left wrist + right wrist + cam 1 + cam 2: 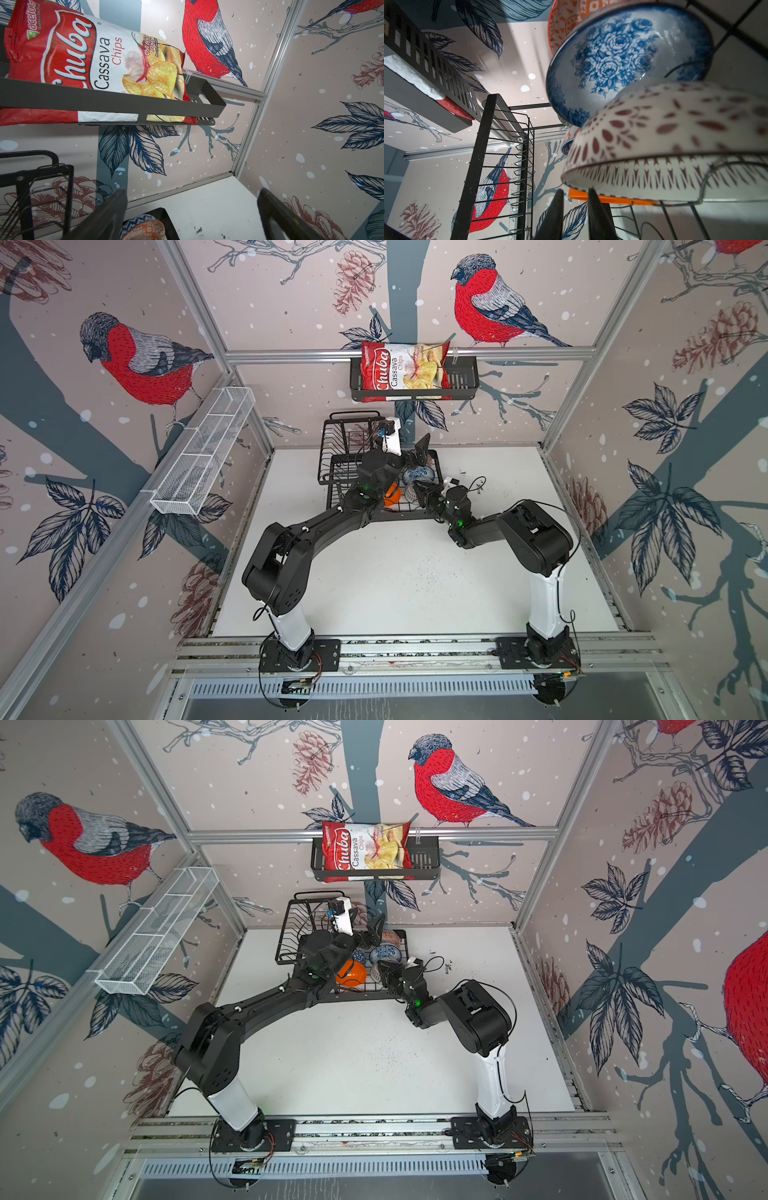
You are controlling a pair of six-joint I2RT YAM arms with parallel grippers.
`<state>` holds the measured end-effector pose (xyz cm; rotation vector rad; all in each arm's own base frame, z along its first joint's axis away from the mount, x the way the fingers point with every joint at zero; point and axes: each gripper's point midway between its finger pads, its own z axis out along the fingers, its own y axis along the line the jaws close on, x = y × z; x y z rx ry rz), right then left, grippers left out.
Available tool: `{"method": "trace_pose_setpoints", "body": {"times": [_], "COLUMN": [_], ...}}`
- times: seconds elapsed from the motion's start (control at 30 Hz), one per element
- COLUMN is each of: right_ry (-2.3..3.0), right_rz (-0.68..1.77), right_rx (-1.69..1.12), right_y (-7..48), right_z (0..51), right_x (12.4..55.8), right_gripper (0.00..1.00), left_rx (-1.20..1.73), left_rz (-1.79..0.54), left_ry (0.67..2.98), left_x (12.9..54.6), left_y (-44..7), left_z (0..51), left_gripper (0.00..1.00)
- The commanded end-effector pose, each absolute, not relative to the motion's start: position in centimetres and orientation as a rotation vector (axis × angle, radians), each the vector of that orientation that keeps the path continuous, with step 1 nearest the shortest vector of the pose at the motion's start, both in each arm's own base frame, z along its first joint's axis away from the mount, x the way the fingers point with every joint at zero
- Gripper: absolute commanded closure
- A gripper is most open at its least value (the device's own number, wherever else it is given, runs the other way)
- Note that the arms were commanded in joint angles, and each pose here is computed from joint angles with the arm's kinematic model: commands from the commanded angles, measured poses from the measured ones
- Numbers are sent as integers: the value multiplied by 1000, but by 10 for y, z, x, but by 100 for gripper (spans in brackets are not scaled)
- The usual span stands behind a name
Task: Load the bowls into the dish rack
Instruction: 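Lower the red-patterned bowl into a rack slot beside the blue floral bowl, then open the right gripper and withdraw both grippers from the rack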
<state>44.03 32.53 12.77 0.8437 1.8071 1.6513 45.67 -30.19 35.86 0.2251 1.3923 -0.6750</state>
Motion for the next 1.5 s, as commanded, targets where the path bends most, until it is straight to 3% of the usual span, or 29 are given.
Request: {"method": "trace_pose_setpoints", "body": {"times": [0.0,0.33,0.7,0.97,1.03,1.13,1.3,1.47], "right_ry": [1868,1856,1830,1791,1787,1824,1865,1920], "right_rz": [1624,1632,1587,1457,1398,1277,1052,660], "right_rx": [839,820,793,689,658,584,446,363], "right_y": [327,327,317,303,296,285,240,159], "right_z": [119,125,143,180,192,207,233,256], "right_x": [436,436,432,425,419,414,408,415], "right_gripper": [76,73,62,40,29,0,0,0], "left_rx": [223,221,217,180,176,140,64,-292], "left_rz": [-688,-687,-684,-682,-657,-572,-386,-167], "left_ry": [1378,1379,1371,1352,1348,1346,1406,1420], "left_x": [456,456,453,439,433,421,397,370], "left_y": [-303,-302,-299,-284,-276,-252,-192,-75], "left_z": [364,364,370,393,403,418,403,389], "left_gripper": [2,2,2,2,2,2,2,2]}}
